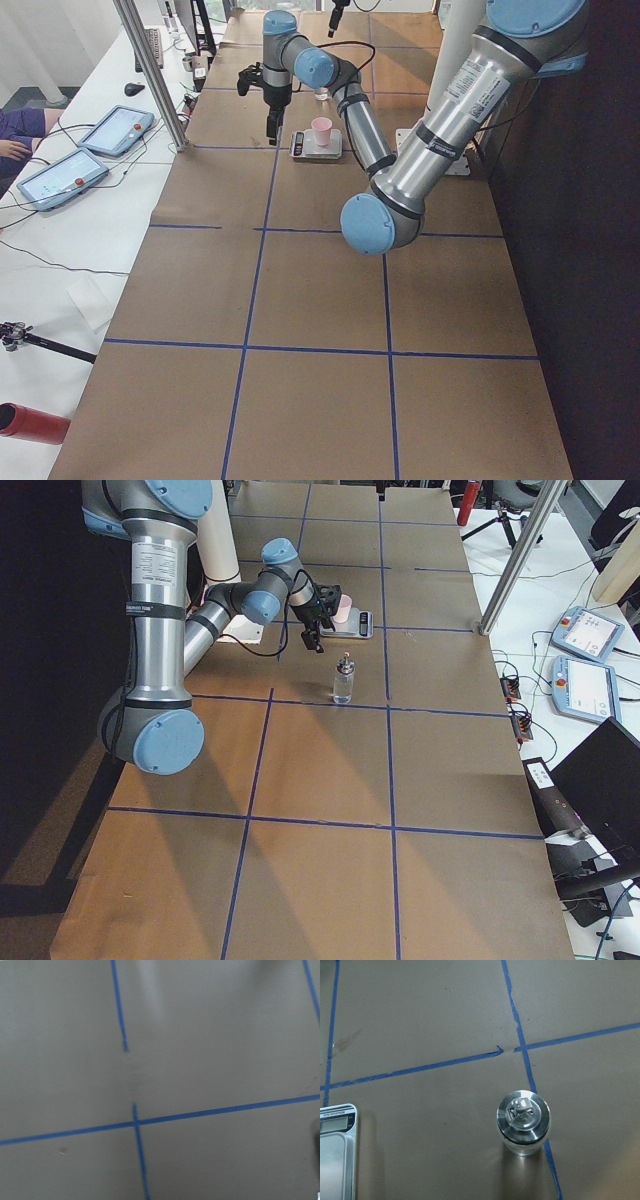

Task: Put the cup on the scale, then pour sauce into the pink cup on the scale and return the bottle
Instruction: 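Withdraw the left arm while the right gripper reaches to the glass bottle, then grasp the glass sauce bottle with the right gripper and lift it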

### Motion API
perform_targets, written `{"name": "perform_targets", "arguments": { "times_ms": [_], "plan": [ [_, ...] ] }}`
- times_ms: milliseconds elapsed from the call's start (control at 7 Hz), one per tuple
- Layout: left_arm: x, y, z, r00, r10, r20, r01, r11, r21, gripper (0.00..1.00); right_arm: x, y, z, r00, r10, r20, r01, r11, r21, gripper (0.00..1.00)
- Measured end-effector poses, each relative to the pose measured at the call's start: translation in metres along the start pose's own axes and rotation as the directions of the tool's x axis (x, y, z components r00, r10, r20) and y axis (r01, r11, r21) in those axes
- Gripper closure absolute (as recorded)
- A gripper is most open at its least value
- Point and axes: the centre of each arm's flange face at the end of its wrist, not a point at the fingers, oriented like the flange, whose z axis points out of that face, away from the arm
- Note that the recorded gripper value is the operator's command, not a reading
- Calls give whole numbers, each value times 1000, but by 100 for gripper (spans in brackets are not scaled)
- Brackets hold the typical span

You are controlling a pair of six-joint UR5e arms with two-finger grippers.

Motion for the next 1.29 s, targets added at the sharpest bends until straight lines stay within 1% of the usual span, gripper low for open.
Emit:
{"name": "perform_targets", "arguments": {
  "times_ms": [143, 286, 429, 571, 714, 857, 1000, 1143, 1286],
  "plan": [
    [-48, 13, 10, 997, 68, 30, -67, 998, -18, 0, -8, 19, 13, 999, -36, -24, 38, 996, 86, 0],
    [-86, 31, 27, 994, 103, 47, -102, 995, -19, 0, -11, 32, 30, 996, -68, -55, 76, 984, 164, 0],
    [-125, 61, 52, 986, 158, 56, -159, 987, 12, 0, -11, 39, 48, 993, -89, -81, 106, 966, 234, 0],
    [-160, 98, 82, 964, 259, 67, -262, 964, 41, 0, -9, 42, 63, 990, -100, -94, 124, 948, 293, 0],
    [-189, 123, 108, 942, 325, 80, -329, 943, 44, 0, -5, 44, 78, 988, -109, -106, 139, 930, 341, 0],
    [-213, 133, 122, 940, 328, 88, -332, 943, 36, 0, 1, 46, 97, 987, -114, -111, 149, 910, 387, 0],
    [-227, 134, 127, 944, 318, 94, -322, 946, 32, 0, 10, 50, 118, 987, -117, -111, 154, 890, 428, 0],
    [-233, 134, 129, 946, 311, 96, -315, 949, 30, 0, 22, 55, 142, 987, -123, -105, 158, 876, 456, 0],
    [-235, 133, 129, 948, 305, 97, -309, 951, 29, 0, 31, 58, 158, 986, -134, -97, 165, 865, 474, 0]
  ]
}}
